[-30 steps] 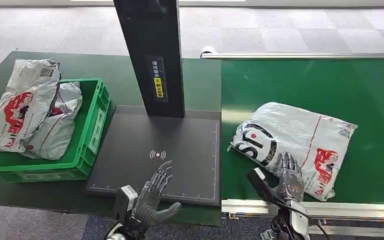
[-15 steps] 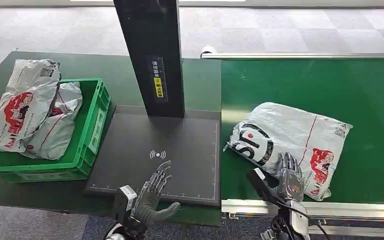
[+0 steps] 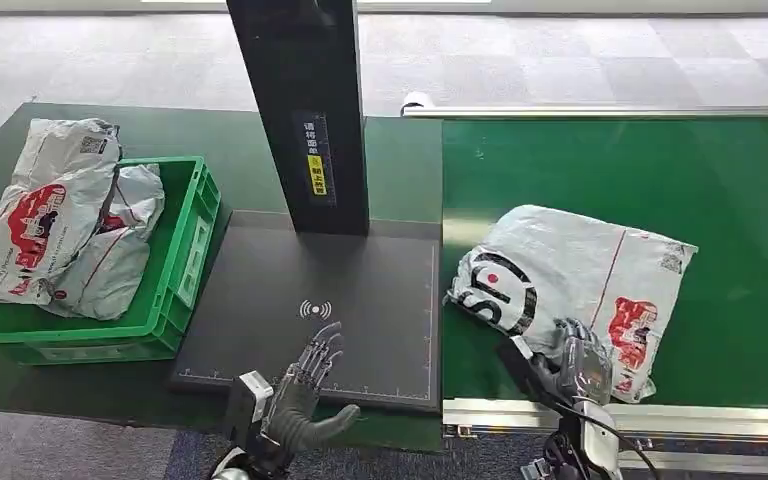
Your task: Moved the parcel from conveyor to table for the left to box.
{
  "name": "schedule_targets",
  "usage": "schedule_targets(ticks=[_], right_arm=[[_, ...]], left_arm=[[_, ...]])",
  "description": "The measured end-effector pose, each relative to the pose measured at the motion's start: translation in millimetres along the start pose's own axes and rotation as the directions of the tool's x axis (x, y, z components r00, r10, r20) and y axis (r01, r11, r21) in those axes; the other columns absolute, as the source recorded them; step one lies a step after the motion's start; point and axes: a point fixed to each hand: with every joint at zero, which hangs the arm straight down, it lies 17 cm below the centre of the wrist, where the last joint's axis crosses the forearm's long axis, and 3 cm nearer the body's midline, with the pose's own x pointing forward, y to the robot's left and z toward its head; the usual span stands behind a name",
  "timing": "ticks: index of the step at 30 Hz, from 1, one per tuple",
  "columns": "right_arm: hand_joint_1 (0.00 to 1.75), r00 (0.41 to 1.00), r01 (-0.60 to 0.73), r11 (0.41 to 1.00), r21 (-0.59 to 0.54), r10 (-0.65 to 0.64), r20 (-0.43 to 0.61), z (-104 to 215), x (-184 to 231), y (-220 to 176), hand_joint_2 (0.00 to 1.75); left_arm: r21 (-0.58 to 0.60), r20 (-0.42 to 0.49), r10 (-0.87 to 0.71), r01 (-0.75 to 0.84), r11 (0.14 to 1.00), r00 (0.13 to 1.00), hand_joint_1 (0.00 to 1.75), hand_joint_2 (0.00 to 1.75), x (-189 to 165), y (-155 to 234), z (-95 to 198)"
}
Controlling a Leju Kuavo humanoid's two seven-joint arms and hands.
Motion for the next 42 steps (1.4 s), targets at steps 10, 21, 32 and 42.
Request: schedule_targets(ticks=[10,21,32,42], right_arm=[[1.75,1.000,0.007,1.000,-0.008,-0.007,-0.007,-1,-2,-3,1.75],[1.75,0.981,0.194,0.980,-0.035,-0.193,0.022,-2,10,-11,1.75],[1.75,0.729,0.670,0.715,-0.201,-0.581,0.362,21,72,-187,1.75],[1.75,0.679,0.699,0.665,-0.263,-0.503,0.535,57,102,-261,1.75]], left_arm=[[0.008,0.002,-0.004,0.004,1.000,1.000,0.00,1.75,1,3,-1],[0.033,0.010,-0.014,0.014,0.999,1.000,0.00,1.75,3,11,-2],[0.145,0.127,-0.141,0.123,0.982,0.982,0.00,1.75,45,54,-5],[0.186,0.166,-0.186,0.155,0.970,0.968,0.00,1.75,65,72,-5]])
